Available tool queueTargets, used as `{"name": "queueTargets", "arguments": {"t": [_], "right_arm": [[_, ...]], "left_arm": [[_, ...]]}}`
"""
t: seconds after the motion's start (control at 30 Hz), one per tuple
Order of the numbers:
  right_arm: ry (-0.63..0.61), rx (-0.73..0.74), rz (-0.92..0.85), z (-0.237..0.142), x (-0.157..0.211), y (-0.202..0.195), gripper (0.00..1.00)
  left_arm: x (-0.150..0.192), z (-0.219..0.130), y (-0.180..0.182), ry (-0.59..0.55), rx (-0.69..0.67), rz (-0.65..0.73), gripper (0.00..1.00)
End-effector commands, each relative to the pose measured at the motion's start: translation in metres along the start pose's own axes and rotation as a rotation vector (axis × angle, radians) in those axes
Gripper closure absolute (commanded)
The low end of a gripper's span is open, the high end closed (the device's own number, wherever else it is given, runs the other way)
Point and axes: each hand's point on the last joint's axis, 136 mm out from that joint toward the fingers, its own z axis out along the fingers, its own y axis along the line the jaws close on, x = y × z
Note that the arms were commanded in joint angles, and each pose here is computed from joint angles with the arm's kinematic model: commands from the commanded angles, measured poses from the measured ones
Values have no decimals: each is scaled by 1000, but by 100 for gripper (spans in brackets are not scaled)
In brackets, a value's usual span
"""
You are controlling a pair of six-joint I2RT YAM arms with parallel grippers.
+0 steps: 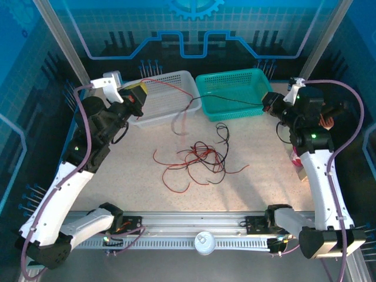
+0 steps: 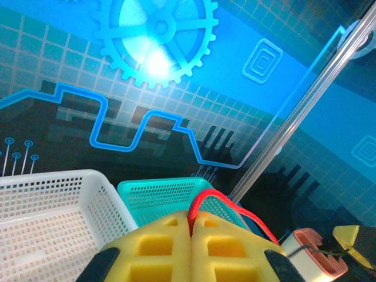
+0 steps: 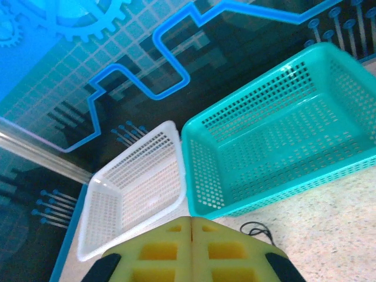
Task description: Untangle the cables
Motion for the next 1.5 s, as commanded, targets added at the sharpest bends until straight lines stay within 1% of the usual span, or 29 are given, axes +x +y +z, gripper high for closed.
{"name": "queueTargets", "arguments": {"t": [0.0,0.2,0.3,0.37,0.47,0.53,0.6,0.7,0.9,1.07,1.17,1.3,1.47], "right_arm": [[-33,103,-3,-7,-3,-25,100],[-30,192,25,-5,5,-53,100],[-25,208,34,-4,9,-60,100],[-15,191,42,-2,12,-58,100],[22,64,44,5,17,-37,100],[55,-48,22,8,22,-13,100],[83,-119,-8,7,26,7,100],[112,-187,-49,6,32,32,100],[164,-332,-69,6,45,72,100],[179,-407,-126,2,50,99,100],[180,-388,-147,5,52,100,100],[170,-305,-151,14,55,82,100],[185,-240,-154,26,66,63,100]], "left_arm": [[-32,-16,-3,-98,-17,31,100],[-34,-19,-5,-99,-4,22,100],[-32,-20,-4,-94,-9,23,100],[-32,-21,-5,-92,-3,26,100],[-27,-18,-12,-65,39,28,100],[-21,-15,-19,-36,83,26,100],[-16,-12,-24,-15,116,19,100],[-10,-7,-32,13,165,1,100],[1,3,-46,79,252,-29,100],[9,8,-48,109,260,-41,100],[8,8,-51,107,272,-49,100],[-5,3,-61,80,305,-61,100],[-23,-3,-75,57,343,-70,100]]}}
